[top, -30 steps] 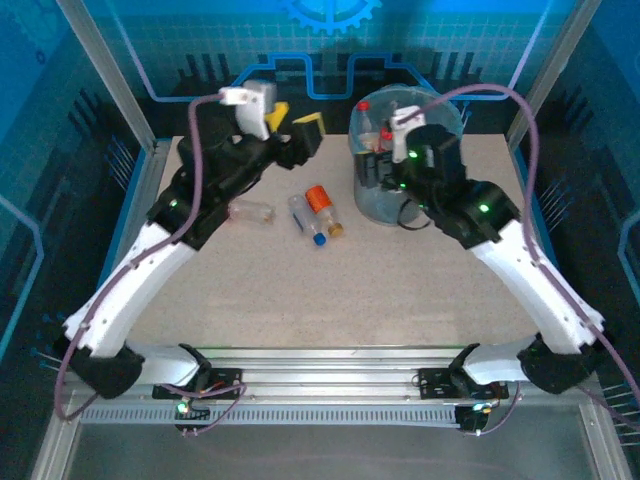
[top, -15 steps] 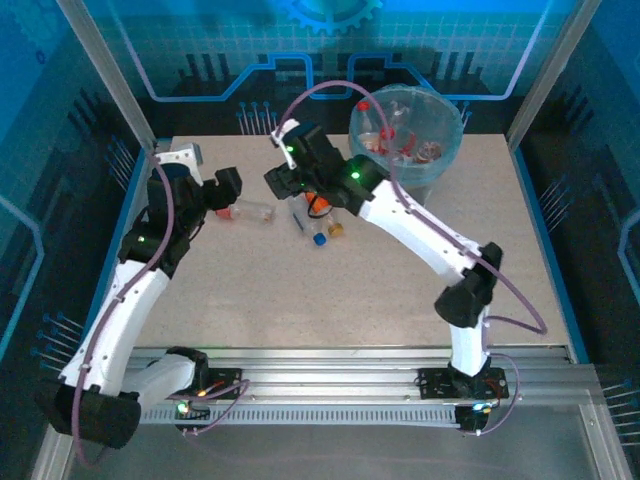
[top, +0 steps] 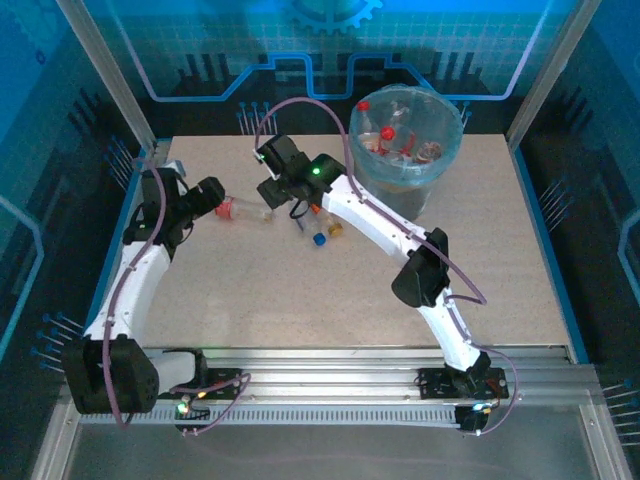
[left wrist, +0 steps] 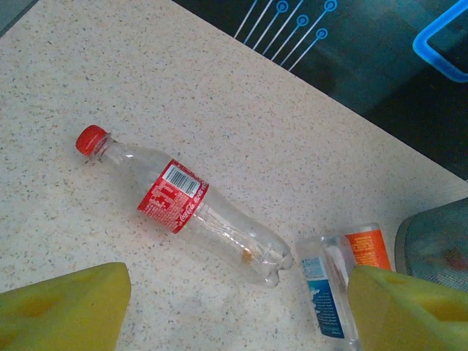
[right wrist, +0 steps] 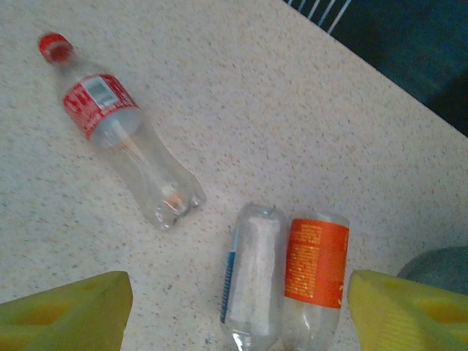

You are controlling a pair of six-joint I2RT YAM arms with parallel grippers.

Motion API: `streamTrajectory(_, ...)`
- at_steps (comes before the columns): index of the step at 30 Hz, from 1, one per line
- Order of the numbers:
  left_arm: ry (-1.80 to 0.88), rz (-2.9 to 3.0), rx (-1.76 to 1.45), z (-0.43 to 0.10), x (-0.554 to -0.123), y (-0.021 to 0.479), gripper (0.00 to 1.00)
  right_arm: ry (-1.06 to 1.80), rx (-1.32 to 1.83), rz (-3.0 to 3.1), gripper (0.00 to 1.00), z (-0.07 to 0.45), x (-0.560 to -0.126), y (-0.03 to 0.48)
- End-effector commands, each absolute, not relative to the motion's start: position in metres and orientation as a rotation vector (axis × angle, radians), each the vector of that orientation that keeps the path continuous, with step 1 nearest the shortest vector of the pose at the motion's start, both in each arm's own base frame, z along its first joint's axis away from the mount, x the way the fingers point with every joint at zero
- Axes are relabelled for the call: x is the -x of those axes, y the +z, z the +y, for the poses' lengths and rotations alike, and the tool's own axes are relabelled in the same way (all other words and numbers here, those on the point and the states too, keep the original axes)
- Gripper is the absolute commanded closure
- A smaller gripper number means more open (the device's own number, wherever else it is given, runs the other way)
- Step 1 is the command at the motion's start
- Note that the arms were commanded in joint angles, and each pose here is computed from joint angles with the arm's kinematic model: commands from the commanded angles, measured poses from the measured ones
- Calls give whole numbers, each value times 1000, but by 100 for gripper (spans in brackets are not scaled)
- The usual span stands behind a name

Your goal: Put the plastic bottles in the bin

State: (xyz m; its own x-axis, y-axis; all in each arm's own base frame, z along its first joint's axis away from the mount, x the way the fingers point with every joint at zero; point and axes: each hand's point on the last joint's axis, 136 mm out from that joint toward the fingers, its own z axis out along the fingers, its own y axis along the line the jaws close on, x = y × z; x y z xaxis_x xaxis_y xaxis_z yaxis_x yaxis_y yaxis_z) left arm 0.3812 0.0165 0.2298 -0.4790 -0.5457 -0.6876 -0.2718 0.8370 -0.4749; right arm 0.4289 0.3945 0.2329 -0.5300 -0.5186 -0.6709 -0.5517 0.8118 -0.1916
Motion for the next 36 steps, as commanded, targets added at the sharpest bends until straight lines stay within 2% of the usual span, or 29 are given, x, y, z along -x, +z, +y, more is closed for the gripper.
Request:
streamTrajectory(1, -437, 2080, 610, 15, -384, 226, 21, 27, 763, 2302, 22, 377, -439, 218)
streamTrajectory(6, -427, 2099, 612, 17, -384, 215, 21, -26, 750, 2350, 21, 361, -450, 198)
streamTrajectory(7, -433, 2104, 614, 16, -386, 213, 21, -45, 759, 2381, 20, 361, -453, 178)
streamTrajectory(10, -463, 2115, 616, 12, -389, 210, 21, -60, 751, 2419, 21, 357, -457, 162)
streamTrajectory(21, -479, 2134, 614, 10, -390, 206, 21, -40, 781, 2500, 22, 369, -463, 107)
streamTrajectory(30, -493, 2135, 614, 8, -391, 206, 21, -26, 788, 2598, 29, 366, -460, 62)
streamTrajectory(36, -506, 2133, 611, 7, -391, 210, 21, -19, 789, 2619, 33, 366, -459, 51)
